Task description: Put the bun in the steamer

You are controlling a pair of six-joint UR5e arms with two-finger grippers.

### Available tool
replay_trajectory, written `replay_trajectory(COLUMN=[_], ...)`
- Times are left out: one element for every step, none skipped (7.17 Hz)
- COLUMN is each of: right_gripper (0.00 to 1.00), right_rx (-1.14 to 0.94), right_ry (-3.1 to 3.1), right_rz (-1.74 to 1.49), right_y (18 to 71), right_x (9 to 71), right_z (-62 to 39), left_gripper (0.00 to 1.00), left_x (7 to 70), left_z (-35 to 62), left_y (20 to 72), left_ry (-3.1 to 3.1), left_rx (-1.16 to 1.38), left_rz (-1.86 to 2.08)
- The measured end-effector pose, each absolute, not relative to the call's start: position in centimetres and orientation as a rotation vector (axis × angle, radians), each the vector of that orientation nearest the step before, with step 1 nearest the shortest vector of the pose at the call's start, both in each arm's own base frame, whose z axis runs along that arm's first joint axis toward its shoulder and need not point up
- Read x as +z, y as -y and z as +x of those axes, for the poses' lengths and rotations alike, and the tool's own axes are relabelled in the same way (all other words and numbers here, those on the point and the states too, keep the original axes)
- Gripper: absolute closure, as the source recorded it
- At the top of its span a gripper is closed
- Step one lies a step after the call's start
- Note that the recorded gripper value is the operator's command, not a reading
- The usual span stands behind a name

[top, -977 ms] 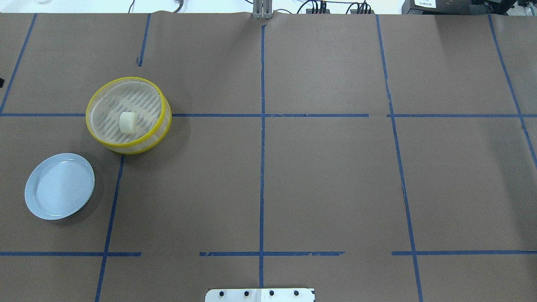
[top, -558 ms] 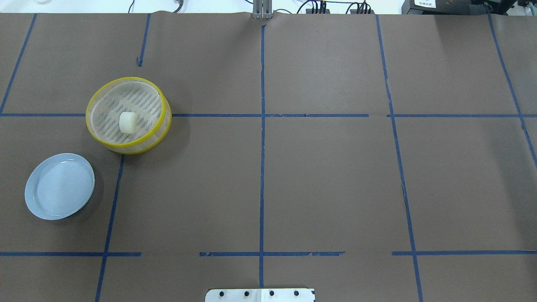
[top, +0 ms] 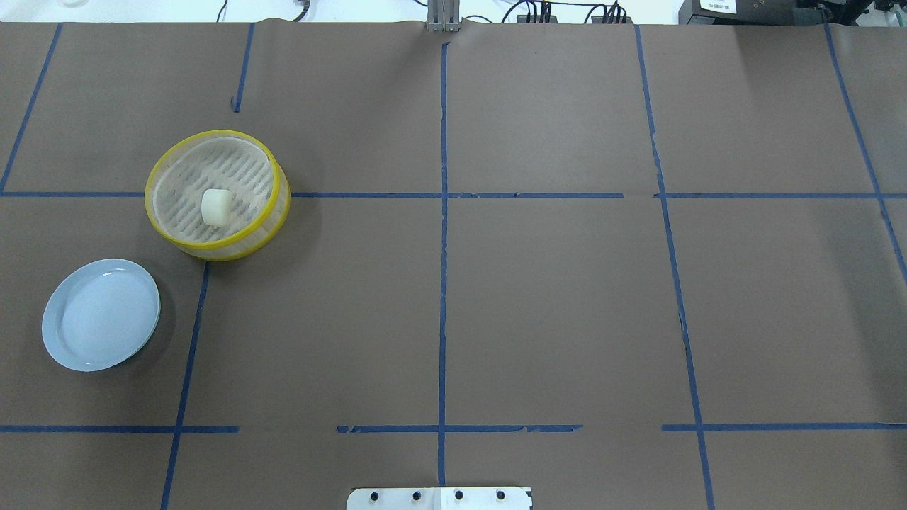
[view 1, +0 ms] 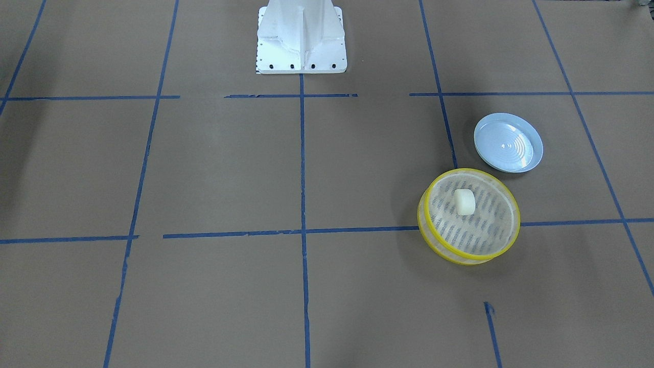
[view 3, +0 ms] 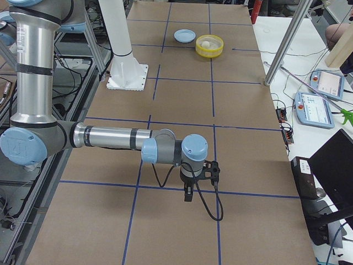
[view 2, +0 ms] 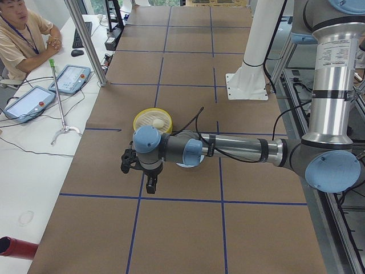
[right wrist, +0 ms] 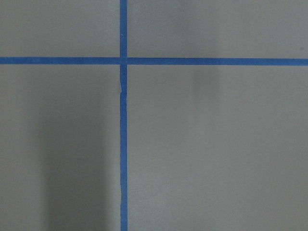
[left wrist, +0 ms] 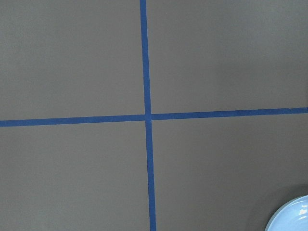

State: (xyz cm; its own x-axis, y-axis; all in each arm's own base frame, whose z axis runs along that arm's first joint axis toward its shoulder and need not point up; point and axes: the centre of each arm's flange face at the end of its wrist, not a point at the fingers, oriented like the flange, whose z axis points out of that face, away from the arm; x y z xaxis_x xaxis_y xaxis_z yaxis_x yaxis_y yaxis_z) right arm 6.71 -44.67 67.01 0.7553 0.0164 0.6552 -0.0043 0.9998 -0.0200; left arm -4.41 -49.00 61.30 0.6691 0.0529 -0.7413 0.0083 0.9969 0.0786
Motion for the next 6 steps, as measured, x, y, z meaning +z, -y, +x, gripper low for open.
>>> replay_trajectory(right_gripper=[0.0, 0.0, 0.0, 0.0, 0.0, 0.0], right_rx=[0.011, 0.011, 0.011, 0.011, 0.011, 0.011], right_ry=[0.715, 0.715, 0.715, 0.715, 0.715, 0.715], right_rz=[-0.018, -0.018, -0.018, -0.018, -0.018, -0.018], right_y=[44.7, 44.7, 44.7, 44.7, 44.7, 44.7], right_x=[67.0, 67.0, 67.0, 67.0, 67.0, 67.0], right_z=[6.7, 6.7, 6.7, 6.7, 6.7, 6.7], left_gripper=[0.0, 0.0, 0.0, 0.0, 0.0, 0.0], left_x=[61.2, 61.2, 61.7, 62.6, 63.3, 63.2], left_z=[-4.5, -4.6, -4.9, -5.6, -5.9, -6.2], left_y=[48.1, 47.6, 46.7, 45.3, 44.3, 44.0], left_ry=[-0.835, -0.833, -0.835, -0.835, -0.83, -0.813], left_rx=[0.036, 0.04, 0.031, 0.015, 0.005, 0.004], left_rz=[0.082, 0.084, 0.078, 0.071, 0.067, 0.075])
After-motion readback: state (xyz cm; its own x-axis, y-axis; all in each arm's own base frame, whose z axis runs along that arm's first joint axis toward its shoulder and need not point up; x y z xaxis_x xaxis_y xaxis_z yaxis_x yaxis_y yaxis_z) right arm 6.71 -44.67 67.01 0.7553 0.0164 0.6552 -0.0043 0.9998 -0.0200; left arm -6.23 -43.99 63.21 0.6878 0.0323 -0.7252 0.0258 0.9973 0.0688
